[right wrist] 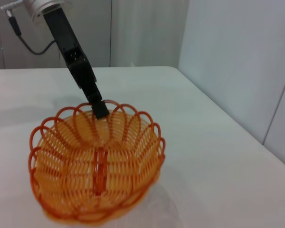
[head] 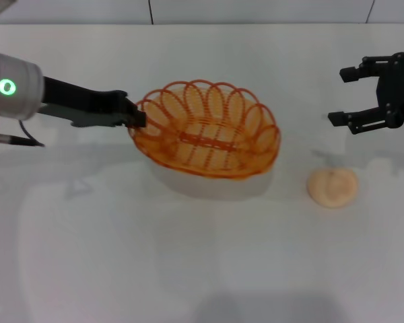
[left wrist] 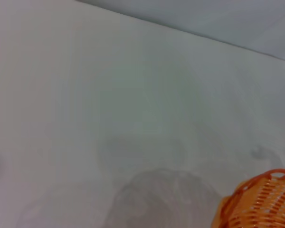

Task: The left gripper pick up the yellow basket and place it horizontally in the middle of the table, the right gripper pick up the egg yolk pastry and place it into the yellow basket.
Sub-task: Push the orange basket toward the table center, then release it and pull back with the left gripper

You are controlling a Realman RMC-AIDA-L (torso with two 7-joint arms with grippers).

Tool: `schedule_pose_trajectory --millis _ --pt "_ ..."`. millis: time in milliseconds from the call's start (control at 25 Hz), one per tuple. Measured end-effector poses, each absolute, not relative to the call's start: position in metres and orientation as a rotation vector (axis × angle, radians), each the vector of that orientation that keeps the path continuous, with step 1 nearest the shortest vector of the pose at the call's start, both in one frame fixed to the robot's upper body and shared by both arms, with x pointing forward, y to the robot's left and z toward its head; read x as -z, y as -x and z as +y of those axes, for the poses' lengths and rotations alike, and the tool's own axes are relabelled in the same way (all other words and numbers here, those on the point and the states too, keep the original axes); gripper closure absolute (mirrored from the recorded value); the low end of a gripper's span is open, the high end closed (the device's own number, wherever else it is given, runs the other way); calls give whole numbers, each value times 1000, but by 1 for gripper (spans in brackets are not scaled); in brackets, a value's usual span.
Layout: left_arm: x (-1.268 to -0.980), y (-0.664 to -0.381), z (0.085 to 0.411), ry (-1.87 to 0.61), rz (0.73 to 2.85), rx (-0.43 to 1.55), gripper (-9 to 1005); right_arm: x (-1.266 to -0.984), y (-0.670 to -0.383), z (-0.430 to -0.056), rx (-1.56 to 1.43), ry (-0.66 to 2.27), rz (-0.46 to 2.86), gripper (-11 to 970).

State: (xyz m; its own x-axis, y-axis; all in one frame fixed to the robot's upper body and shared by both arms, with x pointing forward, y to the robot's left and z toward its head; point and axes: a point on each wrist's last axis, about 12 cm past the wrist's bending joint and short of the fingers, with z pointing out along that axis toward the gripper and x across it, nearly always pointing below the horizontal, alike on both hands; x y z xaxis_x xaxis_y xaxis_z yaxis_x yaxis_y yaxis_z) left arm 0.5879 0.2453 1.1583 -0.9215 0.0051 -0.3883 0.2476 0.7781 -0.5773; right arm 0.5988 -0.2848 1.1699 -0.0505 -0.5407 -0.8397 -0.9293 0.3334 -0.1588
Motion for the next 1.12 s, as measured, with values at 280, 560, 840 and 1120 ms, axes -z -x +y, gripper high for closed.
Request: schedule_pose_trajectory --millis 280,560,840,1120 --pt "-1150 -584 235 1 2617 956 922 -1174 -599 -290 -512 1354 1687 120" --pt "-1139 -579 238 73 2647 989 921 -1175 -600 -291 -492 1360 1678 120" --pt "-1122 -574 245 145 2671 989 921 -1173 -600 -288 -499 1358 1677 119" --pt "-1117 -572 245 166 2691 999 921 -1171 -600 -287 -492 1348 1683 120"
